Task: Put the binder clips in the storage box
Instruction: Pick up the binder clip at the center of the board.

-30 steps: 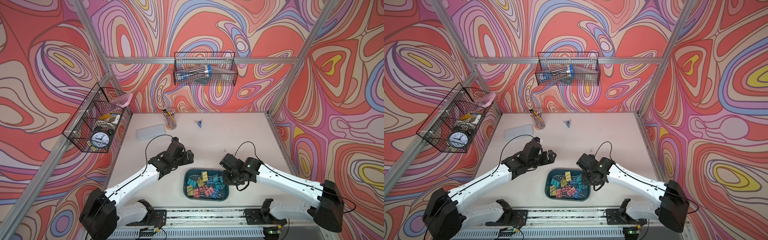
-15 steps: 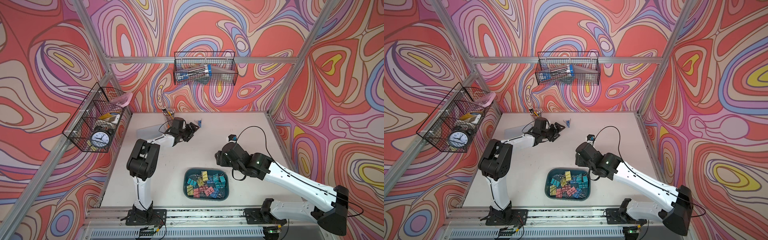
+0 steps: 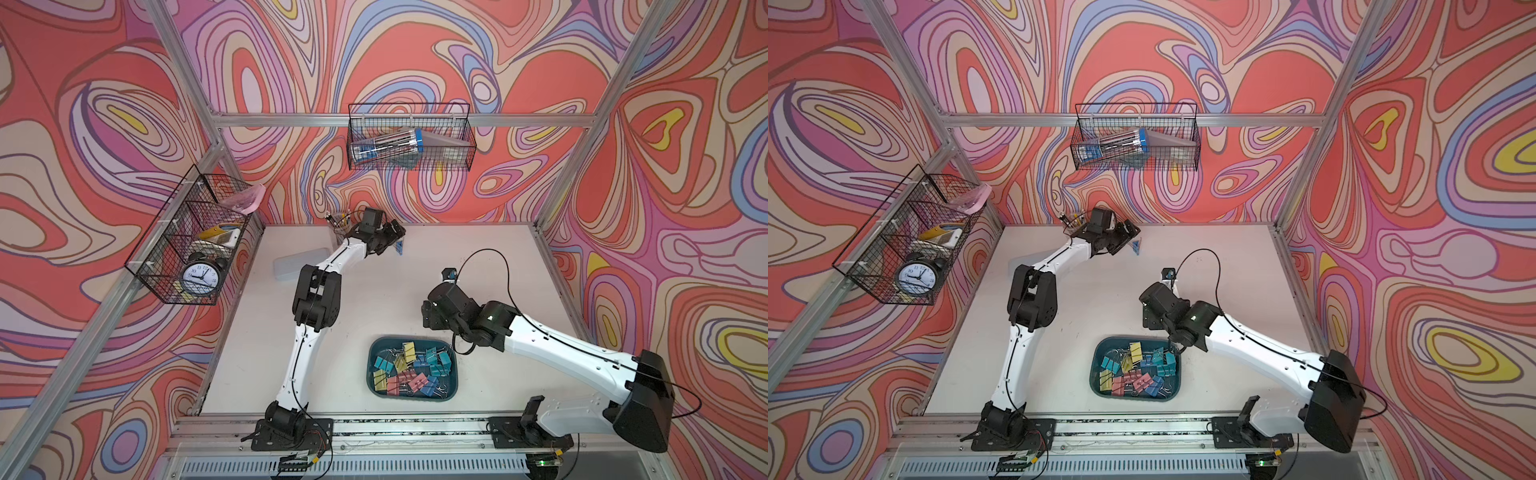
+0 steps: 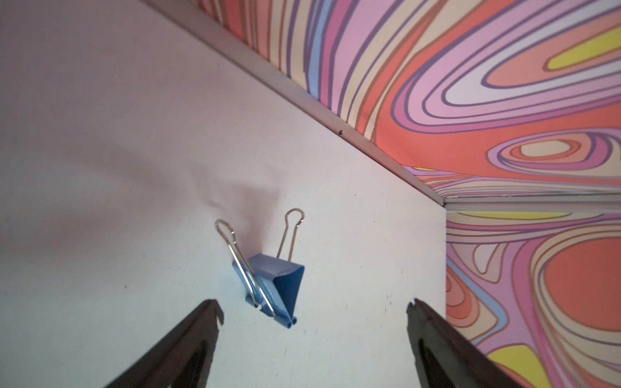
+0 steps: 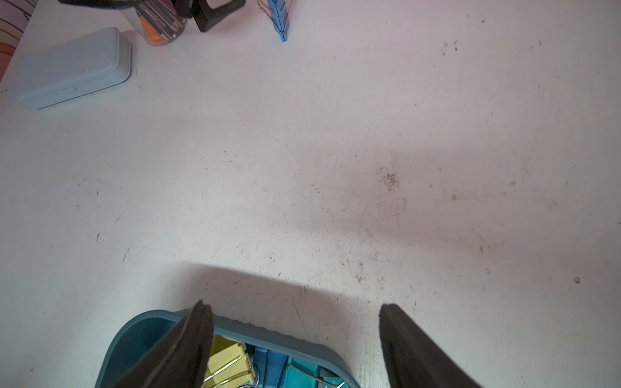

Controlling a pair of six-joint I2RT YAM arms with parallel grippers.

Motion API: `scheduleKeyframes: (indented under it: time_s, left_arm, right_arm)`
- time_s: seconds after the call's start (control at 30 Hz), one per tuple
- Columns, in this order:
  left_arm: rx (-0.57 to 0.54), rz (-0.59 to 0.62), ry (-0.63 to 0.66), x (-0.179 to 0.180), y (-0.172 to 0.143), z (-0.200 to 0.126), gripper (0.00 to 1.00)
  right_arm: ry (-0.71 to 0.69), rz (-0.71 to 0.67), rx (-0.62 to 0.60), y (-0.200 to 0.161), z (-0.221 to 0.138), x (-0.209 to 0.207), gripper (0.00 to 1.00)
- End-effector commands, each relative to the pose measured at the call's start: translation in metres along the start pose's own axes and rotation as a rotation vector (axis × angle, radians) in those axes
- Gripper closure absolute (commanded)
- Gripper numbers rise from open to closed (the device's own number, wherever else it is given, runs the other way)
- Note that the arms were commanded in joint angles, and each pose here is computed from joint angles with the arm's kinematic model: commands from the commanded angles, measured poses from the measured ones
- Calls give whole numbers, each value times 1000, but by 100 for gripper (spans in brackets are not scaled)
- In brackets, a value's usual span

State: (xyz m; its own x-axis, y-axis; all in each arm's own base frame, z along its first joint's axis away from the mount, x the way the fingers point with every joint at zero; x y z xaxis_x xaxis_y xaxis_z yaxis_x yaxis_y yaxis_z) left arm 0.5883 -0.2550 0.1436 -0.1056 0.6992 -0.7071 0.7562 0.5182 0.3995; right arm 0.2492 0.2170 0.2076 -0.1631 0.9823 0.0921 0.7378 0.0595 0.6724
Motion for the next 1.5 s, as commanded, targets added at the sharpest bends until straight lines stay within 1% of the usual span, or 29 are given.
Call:
scheduleKeyframes:
  time_s: [0.0, 0.1, 0.13, 0.27, 0.33, 0.47, 0.57, 0.7, 0.83, 1.0, 1.13, 1.23, 1.33, 1.47]
  left_arm:
    - [64, 222, 227, 41, -27, 18, 5]
    - [59, 279, 257, 42, -30, 28, 5]
    - [52, 300, 266, 42, -31, 30, 7]
    - [26, 452, 314, 39, -37, 43, 21]
    - [37, 470, 305, 35, -37, 45, 26]
    - [29, 459, 294, 35, -36, 47, 48]
    - [46, 443, 271, 36, -37, 49, 57]
    - [77, 412, 255, 38, -43, 51, 74]
    - [107, 401, 248, 40, -48, 51, 85]
    - [142, 388, 214, 34, -55, 44, 100]
    - [156, 389, 139, 16, -61, 27, 100]
    - [172, 394, 62, -7, -71, 6, 100]
    - [182, 403, -11, -31, -87, -23, 100]
    - [163, 390, -122, -60, -107, -77, 100]
  right_arm:
    - [-10, -4, -24, 6, -2, -5, 20]
    - [-15, 4, -19, 5, -3, -9, 20]
    - [-16, 8, -19, 4, -4, -11, 19]
    - [-18, 23, -18, 2, -7, -16, 19]
    - [-16, 35, -18, 0, -8, -17, 19]
    - [-10, 49, -17, 0, -9, -19, 19]
    - [-11, 55, -16, 0, -11, -20, 19]
    - [-13, 59, -26, 1, -13, -22, 19]
    - [-14, 59, -26, 2, -14, -22, 19]
    - [-15, 65, -24, 1, -12, -22, 19]
    - [-10, 86, -36, 1, -10, -24, 18]
    - [-14, 130, -49, 1, -8, -31, 15]
    - [-37, 181, -58, 1, -7, -47, 13]
    - [-53, 259, -55, -3, -8, -70, 8]
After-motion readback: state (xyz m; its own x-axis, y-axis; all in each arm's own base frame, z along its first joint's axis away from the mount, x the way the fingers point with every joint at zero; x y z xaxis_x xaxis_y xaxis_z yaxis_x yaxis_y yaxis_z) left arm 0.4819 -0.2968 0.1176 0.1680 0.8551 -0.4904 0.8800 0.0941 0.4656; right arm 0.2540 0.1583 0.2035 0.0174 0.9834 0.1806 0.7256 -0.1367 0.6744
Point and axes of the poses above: each gripper's point midway between its finger pads, its own z axis out along the fingers, its own x axis along the line the jaws close on, y = z × x, the point moved 4 cm from there along -z, back along the fingers, and after that the axes turned 4 degrees about -z, right-handed, at the moved point
